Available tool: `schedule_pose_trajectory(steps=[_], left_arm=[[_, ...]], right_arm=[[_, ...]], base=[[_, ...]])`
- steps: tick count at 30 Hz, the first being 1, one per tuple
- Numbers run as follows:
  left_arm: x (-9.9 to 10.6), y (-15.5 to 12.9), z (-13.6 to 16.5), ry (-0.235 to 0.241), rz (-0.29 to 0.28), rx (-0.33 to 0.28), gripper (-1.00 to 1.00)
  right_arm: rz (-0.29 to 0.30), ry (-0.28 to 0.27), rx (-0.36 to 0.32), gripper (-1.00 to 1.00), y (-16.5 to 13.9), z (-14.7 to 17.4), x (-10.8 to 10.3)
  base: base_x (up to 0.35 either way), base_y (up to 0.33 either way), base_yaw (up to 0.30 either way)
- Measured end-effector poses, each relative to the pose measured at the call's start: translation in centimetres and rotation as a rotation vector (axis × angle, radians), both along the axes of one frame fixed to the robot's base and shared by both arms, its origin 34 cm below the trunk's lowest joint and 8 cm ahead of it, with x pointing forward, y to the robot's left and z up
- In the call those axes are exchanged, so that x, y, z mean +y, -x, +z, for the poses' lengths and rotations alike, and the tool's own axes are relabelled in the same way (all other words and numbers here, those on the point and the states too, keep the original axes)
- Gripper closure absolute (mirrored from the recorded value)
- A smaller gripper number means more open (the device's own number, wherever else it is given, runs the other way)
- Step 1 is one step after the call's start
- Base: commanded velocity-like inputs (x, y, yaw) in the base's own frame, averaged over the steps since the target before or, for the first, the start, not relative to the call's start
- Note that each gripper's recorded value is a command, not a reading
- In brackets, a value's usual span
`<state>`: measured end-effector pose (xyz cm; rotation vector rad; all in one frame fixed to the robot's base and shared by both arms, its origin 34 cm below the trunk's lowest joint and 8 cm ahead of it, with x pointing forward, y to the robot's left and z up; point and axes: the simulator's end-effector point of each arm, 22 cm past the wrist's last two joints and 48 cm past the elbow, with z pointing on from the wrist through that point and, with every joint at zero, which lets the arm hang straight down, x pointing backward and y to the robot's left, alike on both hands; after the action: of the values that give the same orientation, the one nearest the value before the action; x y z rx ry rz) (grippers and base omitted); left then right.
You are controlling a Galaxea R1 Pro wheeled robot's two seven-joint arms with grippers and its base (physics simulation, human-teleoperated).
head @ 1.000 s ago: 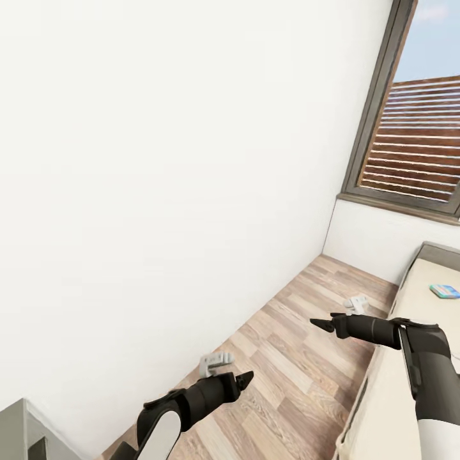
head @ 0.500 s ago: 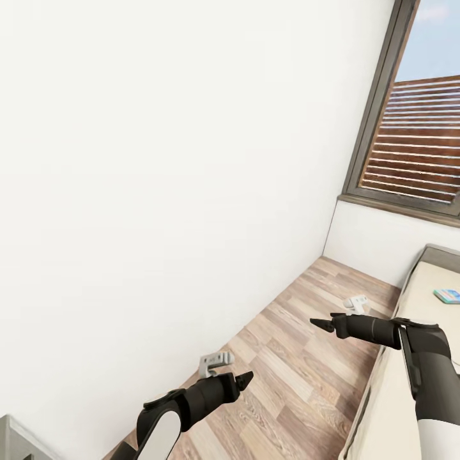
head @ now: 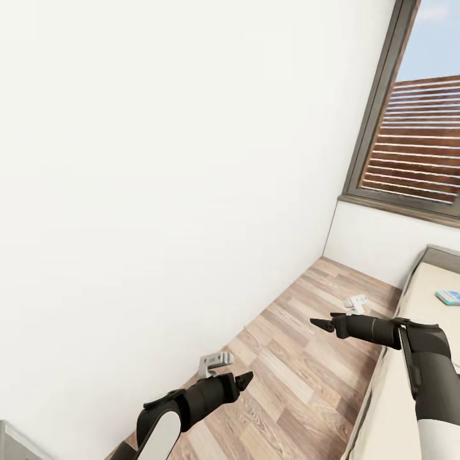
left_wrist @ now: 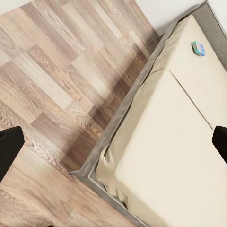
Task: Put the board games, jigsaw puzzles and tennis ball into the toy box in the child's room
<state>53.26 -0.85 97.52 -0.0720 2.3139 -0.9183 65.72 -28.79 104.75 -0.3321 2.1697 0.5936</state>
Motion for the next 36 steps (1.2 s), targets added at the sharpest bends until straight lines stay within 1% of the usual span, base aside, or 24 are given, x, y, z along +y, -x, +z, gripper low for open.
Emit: schedule_pose_trajectory(steps=[5,16,23,28,36], left_arm=[[0.0,0.04,0.0,0.0,0.0,0.0,-1.0],[-0.01,0.06,-0.02,-0.001,0.0,0.0,-1.0],[0.0,0.02,-0.02,-0.001,0.0,0.0,-1.0],[0.0,0.0,-0.03,-0.002,0.0,0.0,-1.0],[0.0,0.0,-0.05,-0.002,0.0,0.0,-1.0]], right_arm=[[0.0,0.0,-0.002,-1.0,0.02,0.07,0.0],[0.0,0.002,-0.004,-1.0,0.02,0.14,-0.02],[0.0,0.003,-0.004,-1.0,0.0,0.15,-0.02],[0.001,0.003,-0.002,-1.0,0.01,0.11,0.04],[0.002,0.004,-0.002,-1.0,0.0,0.12,0.08]], base=[[0.206,-0.001,0.0],[0.28,0.0,0.0],[0.136,0.0,-0.021],[0.054,0.0,-0.141],[0.023,0.0,-0.222]])
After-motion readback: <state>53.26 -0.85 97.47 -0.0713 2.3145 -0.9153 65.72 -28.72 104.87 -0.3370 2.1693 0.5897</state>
